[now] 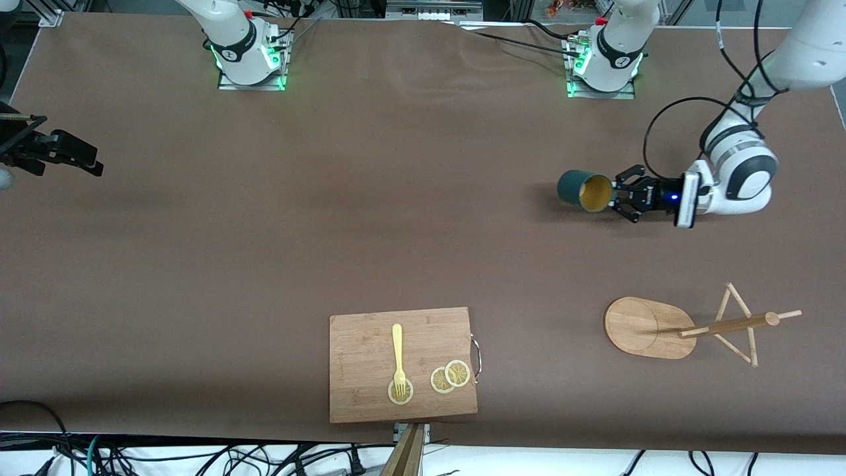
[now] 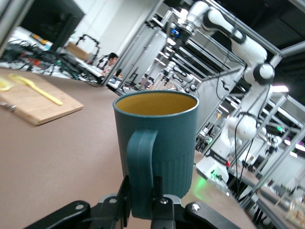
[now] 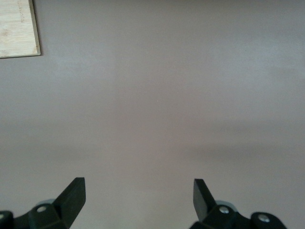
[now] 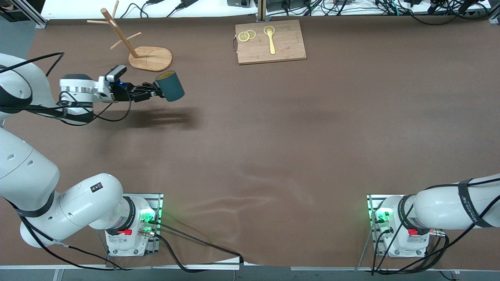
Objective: Pass cup and hang on rack
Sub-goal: 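Grasp the mug handle with the left gripper and lift it, then carry the mug with the left gripper onto a rack peg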
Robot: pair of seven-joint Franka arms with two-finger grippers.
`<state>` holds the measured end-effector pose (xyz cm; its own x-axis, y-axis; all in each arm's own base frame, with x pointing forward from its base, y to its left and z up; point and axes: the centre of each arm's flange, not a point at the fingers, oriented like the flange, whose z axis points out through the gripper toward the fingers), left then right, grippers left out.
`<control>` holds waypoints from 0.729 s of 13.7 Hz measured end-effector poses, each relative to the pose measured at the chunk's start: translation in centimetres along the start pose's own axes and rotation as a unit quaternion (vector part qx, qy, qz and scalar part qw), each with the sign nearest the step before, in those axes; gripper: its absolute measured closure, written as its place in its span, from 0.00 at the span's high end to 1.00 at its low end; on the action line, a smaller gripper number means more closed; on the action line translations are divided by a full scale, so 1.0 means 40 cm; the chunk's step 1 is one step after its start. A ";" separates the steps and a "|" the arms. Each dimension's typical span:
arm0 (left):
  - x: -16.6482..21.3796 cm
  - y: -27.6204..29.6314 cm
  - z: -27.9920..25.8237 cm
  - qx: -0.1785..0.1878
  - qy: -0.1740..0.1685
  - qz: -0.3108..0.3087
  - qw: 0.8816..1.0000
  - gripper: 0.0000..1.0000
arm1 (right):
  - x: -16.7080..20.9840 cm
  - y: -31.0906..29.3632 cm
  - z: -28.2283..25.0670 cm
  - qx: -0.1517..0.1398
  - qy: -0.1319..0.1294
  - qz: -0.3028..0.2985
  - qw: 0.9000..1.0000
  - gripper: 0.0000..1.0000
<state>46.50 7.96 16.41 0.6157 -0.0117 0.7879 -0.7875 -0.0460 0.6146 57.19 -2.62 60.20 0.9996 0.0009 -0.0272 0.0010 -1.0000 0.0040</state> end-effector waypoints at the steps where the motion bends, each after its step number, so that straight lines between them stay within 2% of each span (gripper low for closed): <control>1: 0.007 0.012 -0.043 0.010 0.006 -0.034 0.999 0.20 | 0.000 0.000 0.000 0.000 0.000 0.000 1.000 1.00; 3: 0.015 0.035 -0.120 0.029 0.025 -0.119 0.992 0.20 | 0.000 0.000 0.000 0.000 0.000 0.000 1.000 1.00; 5: 0.028 0.049 -0.176 0.045 0.040 -0.201 0.978 0.20 | 0.000 0.000 0.000 0.000 0.000 0.000 1.000 1.00; 10: 0.117 0.050 -0.247 0.051 0.053 -0.368 0.927 0.20 | 0.000 0.000 0.000 0.000 0.000 0.000 1.000 1.00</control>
<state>47.51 17.67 21.69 0.9743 0.1585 0.1602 -0.1461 -0.0969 0.9845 57.19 -2.61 60.20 0.9996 0.0009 -0.0272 0.0010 -1.0000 0.0040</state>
